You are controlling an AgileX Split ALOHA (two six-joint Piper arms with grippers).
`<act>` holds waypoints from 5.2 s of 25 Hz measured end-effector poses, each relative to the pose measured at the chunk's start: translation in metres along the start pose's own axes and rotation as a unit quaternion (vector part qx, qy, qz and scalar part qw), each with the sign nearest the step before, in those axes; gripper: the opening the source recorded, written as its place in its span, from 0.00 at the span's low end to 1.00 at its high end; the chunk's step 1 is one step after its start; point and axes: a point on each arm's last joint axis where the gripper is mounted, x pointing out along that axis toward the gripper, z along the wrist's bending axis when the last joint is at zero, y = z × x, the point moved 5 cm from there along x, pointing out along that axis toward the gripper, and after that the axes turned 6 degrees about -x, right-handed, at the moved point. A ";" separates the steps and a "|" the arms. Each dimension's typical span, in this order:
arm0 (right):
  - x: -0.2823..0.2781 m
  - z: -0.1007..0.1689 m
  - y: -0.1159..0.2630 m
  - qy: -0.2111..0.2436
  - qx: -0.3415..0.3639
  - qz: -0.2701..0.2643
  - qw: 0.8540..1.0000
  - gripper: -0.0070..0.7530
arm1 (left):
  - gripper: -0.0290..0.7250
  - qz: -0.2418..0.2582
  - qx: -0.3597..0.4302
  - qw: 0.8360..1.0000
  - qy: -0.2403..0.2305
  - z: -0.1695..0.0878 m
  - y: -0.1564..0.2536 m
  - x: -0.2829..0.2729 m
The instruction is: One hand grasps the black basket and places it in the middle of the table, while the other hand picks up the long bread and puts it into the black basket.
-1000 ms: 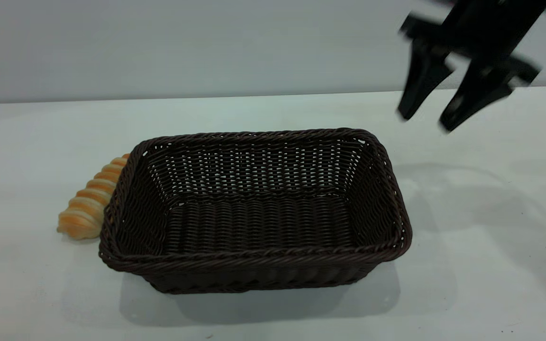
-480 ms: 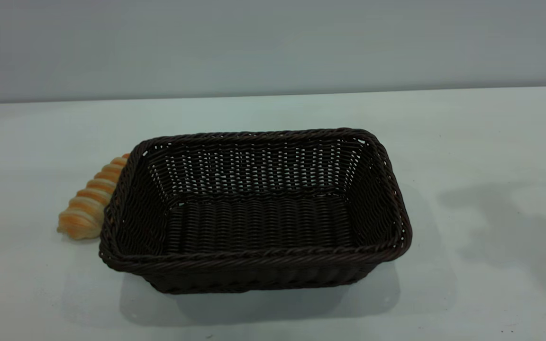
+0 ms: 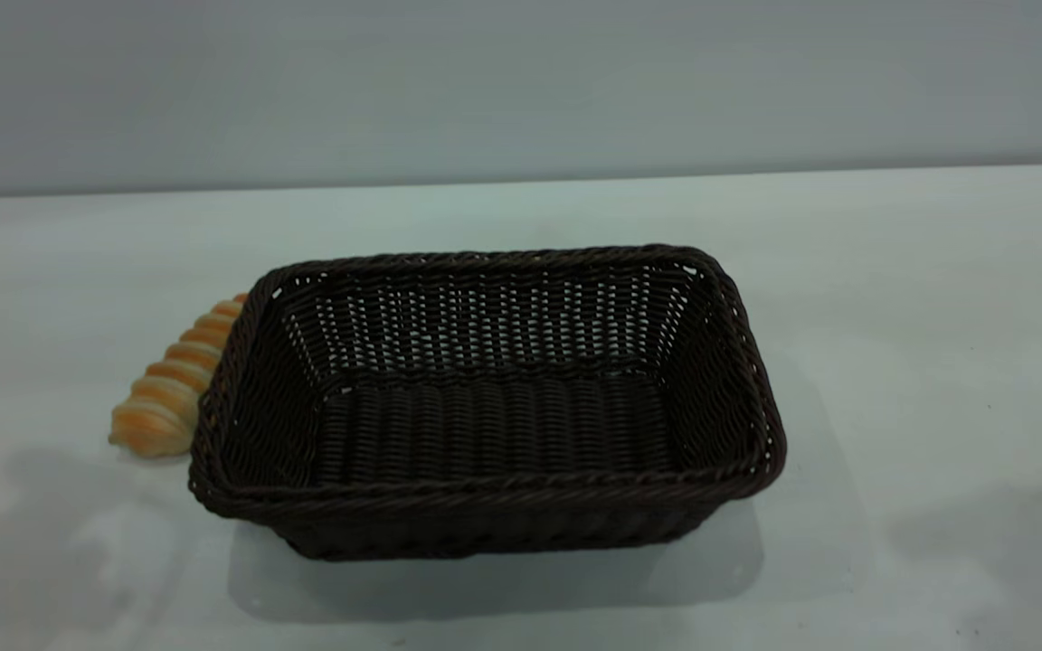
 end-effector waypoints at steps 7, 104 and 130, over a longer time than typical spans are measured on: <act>-0.001 0.002 0.012 0.000 0.001 -0.004 1.000 0.72 | 0.64 0.023 0.136 0.990 0.017 0.009 -0.023 0.076; -0.039 0.024 0.101 -0.009 -0.044 -0.110 0.993 0.72 | 0.59 -0.191 -0.071 0.979 -0.026 -0.038 0.121 -0.170; -0.012 0.027 0.197 0.060 -0.063 -0.289 0.953 0.72 | 0.59 -0.190 -0.072 0.979 -0.027 -0.044 0.187 -0.147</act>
